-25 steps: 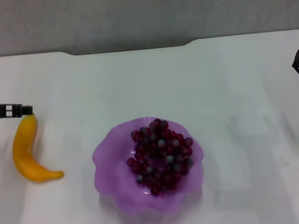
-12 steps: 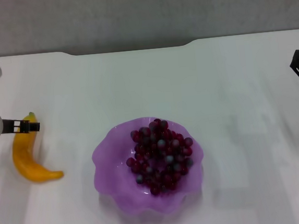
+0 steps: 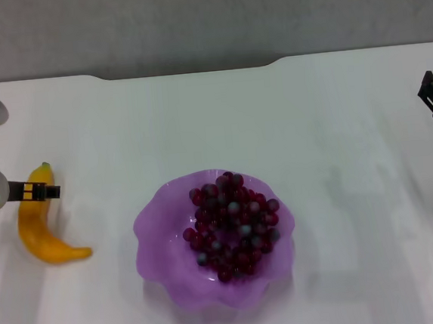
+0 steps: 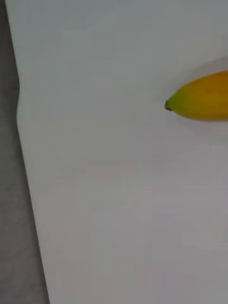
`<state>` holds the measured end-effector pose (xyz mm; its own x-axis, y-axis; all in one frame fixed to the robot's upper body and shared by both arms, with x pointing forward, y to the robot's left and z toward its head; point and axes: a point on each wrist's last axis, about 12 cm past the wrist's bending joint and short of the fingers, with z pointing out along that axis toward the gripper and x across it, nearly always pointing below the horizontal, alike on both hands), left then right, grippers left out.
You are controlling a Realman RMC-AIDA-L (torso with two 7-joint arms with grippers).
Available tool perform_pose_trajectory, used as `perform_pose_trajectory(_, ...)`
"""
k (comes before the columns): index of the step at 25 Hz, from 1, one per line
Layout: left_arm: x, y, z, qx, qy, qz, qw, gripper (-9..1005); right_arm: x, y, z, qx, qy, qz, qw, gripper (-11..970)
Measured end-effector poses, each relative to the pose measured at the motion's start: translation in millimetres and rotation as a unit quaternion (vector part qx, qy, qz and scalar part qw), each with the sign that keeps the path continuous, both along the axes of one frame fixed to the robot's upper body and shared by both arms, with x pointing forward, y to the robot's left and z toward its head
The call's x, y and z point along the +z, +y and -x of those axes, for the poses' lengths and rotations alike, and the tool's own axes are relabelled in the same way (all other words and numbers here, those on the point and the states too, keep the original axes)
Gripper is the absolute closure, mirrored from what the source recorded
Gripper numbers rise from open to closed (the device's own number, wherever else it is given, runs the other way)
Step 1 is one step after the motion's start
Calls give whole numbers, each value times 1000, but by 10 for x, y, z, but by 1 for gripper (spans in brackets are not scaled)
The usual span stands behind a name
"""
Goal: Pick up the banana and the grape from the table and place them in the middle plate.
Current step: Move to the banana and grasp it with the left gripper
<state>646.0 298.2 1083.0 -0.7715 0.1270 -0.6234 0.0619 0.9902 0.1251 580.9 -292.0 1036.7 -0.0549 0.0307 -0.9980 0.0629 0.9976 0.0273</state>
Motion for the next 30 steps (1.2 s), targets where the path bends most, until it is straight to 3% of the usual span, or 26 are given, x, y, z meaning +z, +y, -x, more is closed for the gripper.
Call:
perform_pose_trajectory(27, -138, -52, 21, -11, 24, -9, 1000, 247, 0, 11, 5, 3, -1, 1, 1000, 81)
perform_pose_trajectory(30, -141, -57, 23, -11, 24, -9, 1000, 311, -6, 9, 12, 2, -1, 1, 1000, 81)
